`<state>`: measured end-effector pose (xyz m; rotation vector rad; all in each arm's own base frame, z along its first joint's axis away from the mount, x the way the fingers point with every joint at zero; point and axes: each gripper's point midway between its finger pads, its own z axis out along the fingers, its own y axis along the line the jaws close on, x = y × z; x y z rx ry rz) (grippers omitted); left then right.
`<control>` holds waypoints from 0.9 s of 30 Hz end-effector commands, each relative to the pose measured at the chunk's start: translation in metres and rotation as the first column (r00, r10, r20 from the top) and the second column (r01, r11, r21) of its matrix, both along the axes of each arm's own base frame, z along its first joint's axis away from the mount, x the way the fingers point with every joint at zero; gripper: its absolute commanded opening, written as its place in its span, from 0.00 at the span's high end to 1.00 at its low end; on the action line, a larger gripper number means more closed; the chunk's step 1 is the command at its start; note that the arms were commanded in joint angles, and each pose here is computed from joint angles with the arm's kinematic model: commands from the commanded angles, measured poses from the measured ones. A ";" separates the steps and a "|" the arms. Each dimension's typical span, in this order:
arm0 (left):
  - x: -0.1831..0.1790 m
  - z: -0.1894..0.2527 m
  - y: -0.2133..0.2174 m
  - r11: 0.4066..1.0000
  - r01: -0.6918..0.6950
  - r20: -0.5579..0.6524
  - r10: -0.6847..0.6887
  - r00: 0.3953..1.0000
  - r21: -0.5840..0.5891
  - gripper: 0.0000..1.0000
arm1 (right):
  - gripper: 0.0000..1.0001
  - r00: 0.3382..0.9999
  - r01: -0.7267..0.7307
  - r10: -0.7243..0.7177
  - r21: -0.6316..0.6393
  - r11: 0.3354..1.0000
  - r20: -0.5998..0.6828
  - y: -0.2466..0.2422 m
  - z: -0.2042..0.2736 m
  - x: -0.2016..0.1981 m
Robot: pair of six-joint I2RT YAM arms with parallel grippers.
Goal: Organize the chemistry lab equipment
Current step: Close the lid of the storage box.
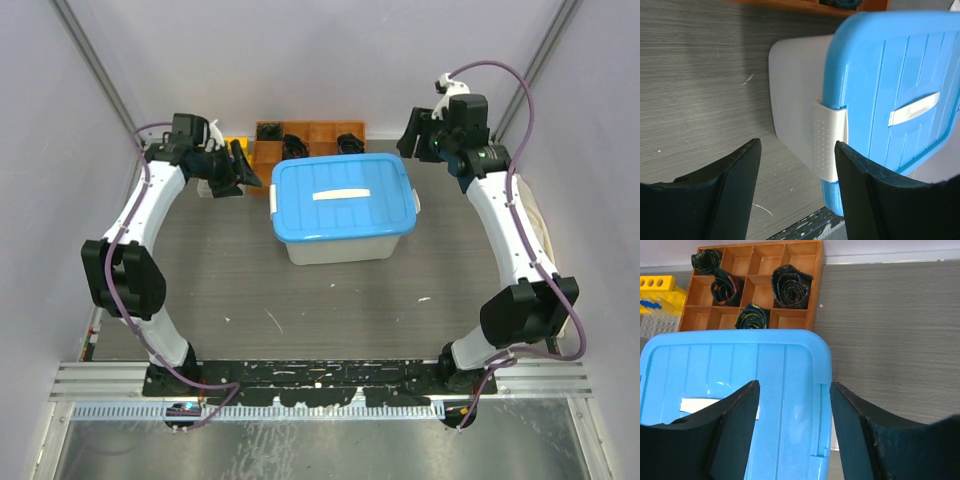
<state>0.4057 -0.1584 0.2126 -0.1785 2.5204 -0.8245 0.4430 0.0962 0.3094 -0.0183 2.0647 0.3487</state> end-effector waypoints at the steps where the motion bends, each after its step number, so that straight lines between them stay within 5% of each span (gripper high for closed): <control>1: 0.001 0.050 0.008 0.998 -0.039 0.118 0.044 0.992 -0.046 0.38 | 0.43 0.997 0.048 -0.045 0.035 0.998 -0.067 -0.007 -0.022 -0.001; 6: -0.002 0.063 0.005 0.995 -0.047 0.147 0.059 0.987 -0.089 0.44 | 0.90 0.953 0.205 -0.217 -0.078 0.976 -0.210 -0.041 -0.086 -0.003; 8: -0.002 0.067 0.006 0.994 -0.057 0.171 0.073 0.983 -0.095 0.46 | 0.99 0.933 0.266 -0.286 -0.118 0.957 -0.219 -0.053 -0.098 -0.005; 14: -0.005 0.079 -0.005 0.983 -0.025 0.221 0.065 0.973 -0.181 0.50 | 0.99 0.884 0.381 -0.426 -0.232 0.895 -0.191 -0.085 -0.112 -0.011; 27: -0.001 0.064 -0.056 0.977 0.086 0.170 -0.053 0.984 -0.194 0.53 | 0.99 0.961 0.062 -0.057 0.007 0.998 -0.269 -0.009 -0.114 -0.018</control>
